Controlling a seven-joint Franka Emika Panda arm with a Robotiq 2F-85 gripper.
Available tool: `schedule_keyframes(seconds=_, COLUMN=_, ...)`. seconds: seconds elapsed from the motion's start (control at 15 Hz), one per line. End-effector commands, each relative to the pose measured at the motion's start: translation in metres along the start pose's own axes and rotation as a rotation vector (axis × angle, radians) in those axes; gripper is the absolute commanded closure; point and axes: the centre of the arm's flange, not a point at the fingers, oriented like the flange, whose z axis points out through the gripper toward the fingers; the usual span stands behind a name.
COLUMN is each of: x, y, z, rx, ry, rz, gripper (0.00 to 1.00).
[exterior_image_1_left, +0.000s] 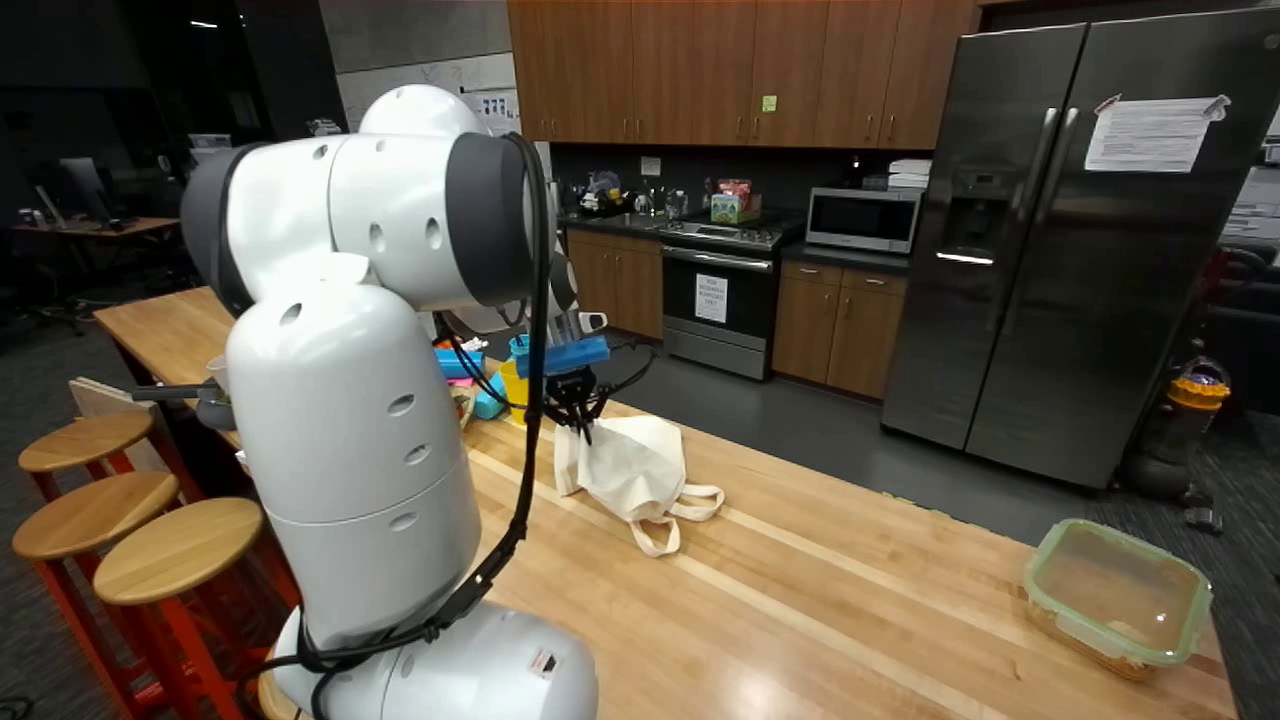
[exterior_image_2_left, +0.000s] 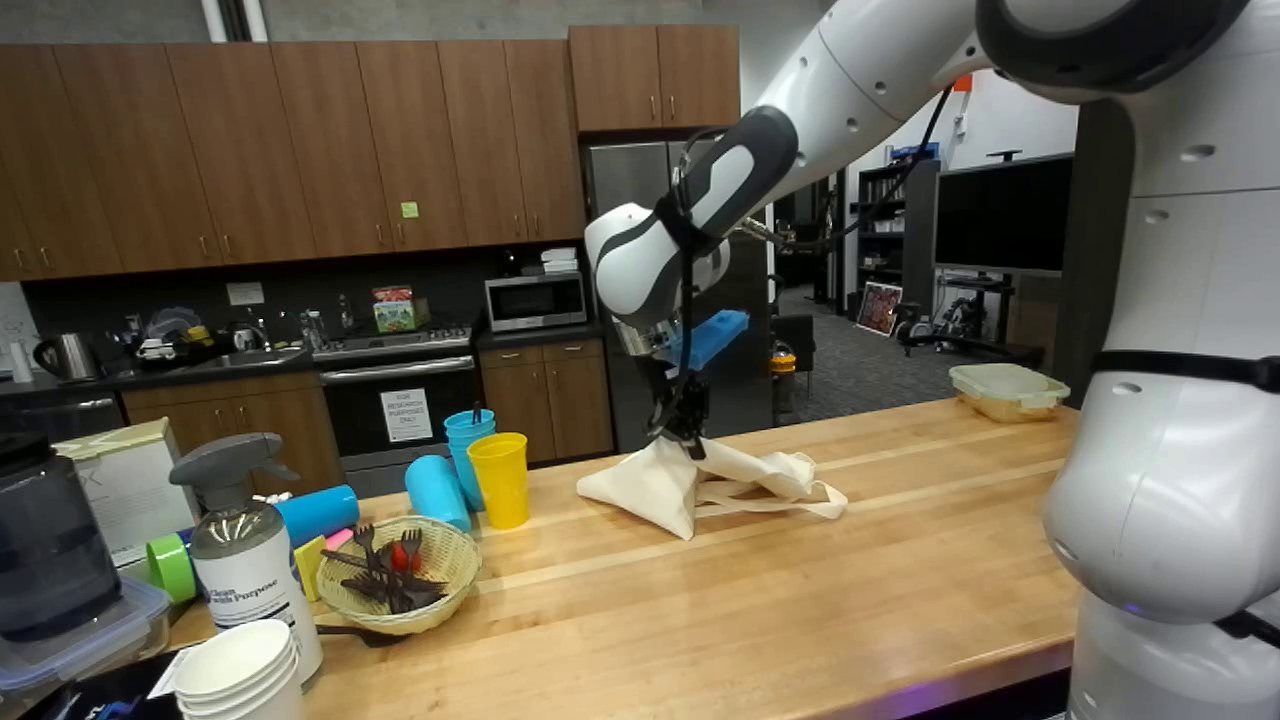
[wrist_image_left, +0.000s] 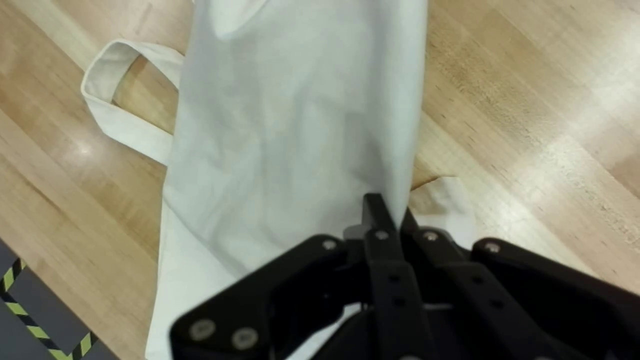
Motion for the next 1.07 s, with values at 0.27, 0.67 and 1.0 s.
schedule_keyframes(seconds=0.27, x=0.0023, y=0.0026, z=0.0048, rx=0.013, ry=-0.032, rz=0.017, gripper=0.99)
schedule_keyframes(seconds=0.67, x=0.0034, y=0.0032, z=0.0076, rx=0.017, ry=-0.041, rz=0.020, gripper=0.99)
schedule_keyframes(seconds=1.0, x=0.0042, y=0.0069, z=0.0112, rx=0.036, ry=-0.065, rz=0.025, gripper=0.99)
